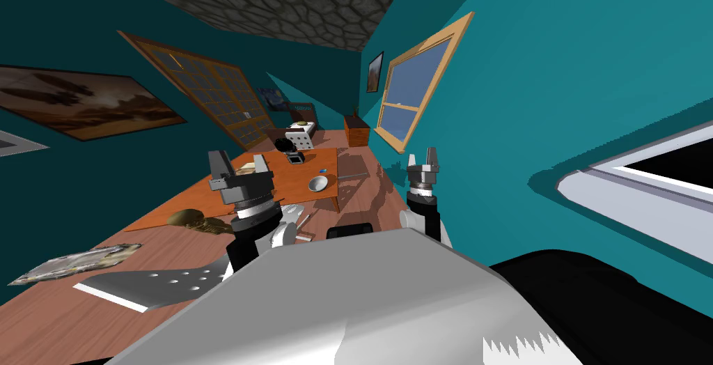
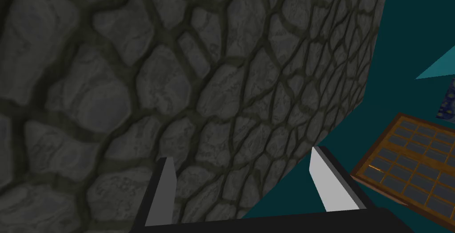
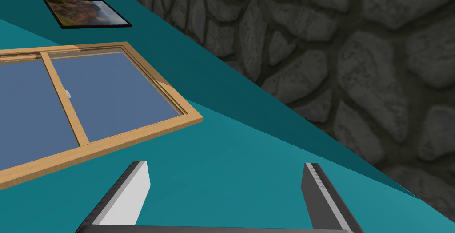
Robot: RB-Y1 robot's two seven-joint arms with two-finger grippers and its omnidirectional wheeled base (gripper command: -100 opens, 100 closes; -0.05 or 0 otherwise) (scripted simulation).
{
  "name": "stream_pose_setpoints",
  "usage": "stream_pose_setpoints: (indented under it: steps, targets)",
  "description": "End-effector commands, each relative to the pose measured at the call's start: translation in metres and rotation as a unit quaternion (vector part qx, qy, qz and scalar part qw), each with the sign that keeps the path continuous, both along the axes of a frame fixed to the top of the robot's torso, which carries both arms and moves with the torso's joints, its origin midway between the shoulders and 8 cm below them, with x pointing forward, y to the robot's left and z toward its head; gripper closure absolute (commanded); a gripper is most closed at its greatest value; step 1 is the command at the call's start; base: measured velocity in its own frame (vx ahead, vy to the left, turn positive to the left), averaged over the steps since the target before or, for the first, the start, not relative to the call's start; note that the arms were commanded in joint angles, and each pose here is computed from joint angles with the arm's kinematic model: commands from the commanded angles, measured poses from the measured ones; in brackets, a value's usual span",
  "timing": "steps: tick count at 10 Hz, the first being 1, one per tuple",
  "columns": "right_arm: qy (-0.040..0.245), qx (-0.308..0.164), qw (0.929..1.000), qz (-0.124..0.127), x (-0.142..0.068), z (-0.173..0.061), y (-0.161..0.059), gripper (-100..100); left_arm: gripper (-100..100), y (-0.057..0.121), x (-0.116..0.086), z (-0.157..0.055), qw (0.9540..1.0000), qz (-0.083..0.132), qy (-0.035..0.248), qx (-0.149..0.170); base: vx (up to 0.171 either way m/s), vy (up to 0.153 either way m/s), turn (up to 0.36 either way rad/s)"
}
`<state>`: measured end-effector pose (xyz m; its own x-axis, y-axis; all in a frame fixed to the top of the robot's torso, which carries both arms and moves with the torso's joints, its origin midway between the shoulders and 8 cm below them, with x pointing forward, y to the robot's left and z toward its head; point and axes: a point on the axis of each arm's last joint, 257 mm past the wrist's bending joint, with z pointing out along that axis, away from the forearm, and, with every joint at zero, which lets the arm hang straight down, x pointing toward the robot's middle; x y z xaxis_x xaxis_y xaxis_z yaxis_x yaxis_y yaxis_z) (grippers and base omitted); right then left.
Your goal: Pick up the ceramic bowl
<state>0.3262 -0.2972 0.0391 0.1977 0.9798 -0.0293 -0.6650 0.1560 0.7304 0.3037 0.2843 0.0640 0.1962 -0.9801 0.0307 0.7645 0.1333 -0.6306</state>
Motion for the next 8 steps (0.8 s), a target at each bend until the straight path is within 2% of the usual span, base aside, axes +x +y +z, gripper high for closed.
stream_pose_setpoints:
  steps: [1, 4, 7, 8]
  targets:
    - [0.0, 0.0, 1.0, 0.0, 0.0, 0.0, 0.0, 0, -100, -0.003, 0.012, -0.008, 0.9997, -0.011, 0.02, 0.009, -0.017, 0.01, 0.029]
    - [0.0, 0.0, 1.0, 0.0, 0.0, 0.0, 0.0, 0, -100, -0.008, 0.037, -0.027, 0.9975, -0.027, 0.062, 0.021, -0.033, 0.024, 0.033]
    - [0.0, 0.0, 1.0, 0.0, 0.0, 0.0, 0.0, 0, -100, -0.01, 0.072, -0.056, 0.9914, -0.039, 0.121, 0.032, -0.03, 0.024, 0.032]
    - [0.0, 0.0, 1.0, 0.0, 0.0, 0.0, 0.0, 0, -100, -0.01, 0.072, -0.057, 0.9912, -0.039, 0.122, 0.032, -0.014, 0.014, 0.006]
